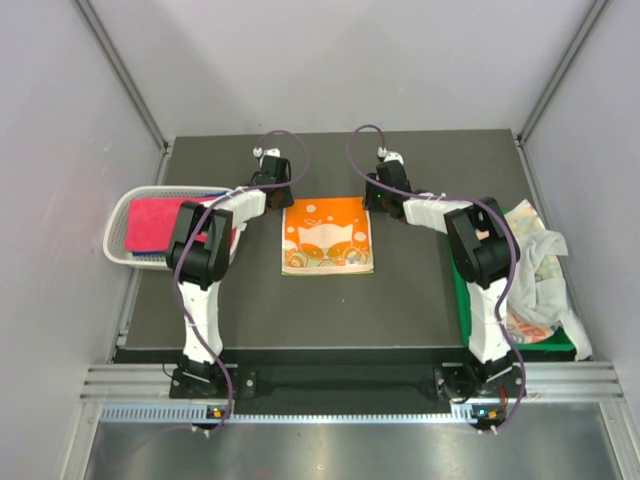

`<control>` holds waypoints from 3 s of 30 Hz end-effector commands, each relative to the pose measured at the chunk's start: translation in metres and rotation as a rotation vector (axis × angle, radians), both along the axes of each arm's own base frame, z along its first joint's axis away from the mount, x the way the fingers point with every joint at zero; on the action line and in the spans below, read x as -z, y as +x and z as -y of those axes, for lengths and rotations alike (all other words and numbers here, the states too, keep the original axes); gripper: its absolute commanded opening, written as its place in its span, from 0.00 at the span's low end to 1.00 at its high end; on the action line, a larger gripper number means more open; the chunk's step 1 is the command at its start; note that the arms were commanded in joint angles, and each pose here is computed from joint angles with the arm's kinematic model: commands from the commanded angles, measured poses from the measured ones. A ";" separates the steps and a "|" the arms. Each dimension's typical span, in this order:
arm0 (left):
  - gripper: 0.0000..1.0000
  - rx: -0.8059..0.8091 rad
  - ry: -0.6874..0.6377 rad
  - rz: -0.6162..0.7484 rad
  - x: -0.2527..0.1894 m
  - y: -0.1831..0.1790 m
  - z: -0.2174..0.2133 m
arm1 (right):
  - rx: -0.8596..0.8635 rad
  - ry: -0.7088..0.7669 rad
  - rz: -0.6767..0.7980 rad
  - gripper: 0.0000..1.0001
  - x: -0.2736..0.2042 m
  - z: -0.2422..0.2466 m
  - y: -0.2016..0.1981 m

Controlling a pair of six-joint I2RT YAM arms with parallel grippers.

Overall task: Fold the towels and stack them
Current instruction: Fold the towel

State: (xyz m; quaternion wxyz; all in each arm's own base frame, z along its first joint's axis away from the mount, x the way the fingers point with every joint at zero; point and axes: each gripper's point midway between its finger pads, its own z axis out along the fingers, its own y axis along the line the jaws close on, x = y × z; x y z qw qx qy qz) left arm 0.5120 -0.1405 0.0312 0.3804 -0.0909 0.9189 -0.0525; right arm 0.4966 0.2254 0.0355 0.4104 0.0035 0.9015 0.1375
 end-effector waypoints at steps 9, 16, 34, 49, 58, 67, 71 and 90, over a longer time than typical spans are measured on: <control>0.30 0.007 0.022 -0.136 0.051 -0.026 -0.004 | -0.018 0.019 0.056 0.41 -0.026 -0.006 0.014; 0.25 0.021 0.008 -0.143 0.058 -0.026 0.001 | -0.019 0.072 0.073 0.42 -0.032 -0.013 0.018; 0.20 0.021 -0.006 -0.147 0.064 -0.027 0.007 | 0.041 -0.030 -0.086 0.29 0.008 -0.003 0.018; 0.04 0.011 -0.048 -0.163 0.074 -0.033 0.011 | 0.028 -0.061 -0.118 0.11 0.017 0.002 0.012; 0.00 -0.033 -0.129 -0.170 0.079 -0.061 0.018 | -0.002 -0.096 -0.143 0.00 0.025 0.009 0.000; 0.00 -0.058 -0.113 -0.164 0.077 -0.109 0.031 | -0.027 -0.110 -0.177 0.00 0.034 0.020 -0.033; 0.00 -0.071 -0.112 -0.162 0.071 -0.125 0.030 | -0.032 -0.112 -0.190 0.00 0.035 0.025 -0.047; 0.00 -0.076 -0.189 -0.116 0.026 -0.180 0.067 | 0.009 -0.221 -0.196 0.00 0.016 0.058 -0.030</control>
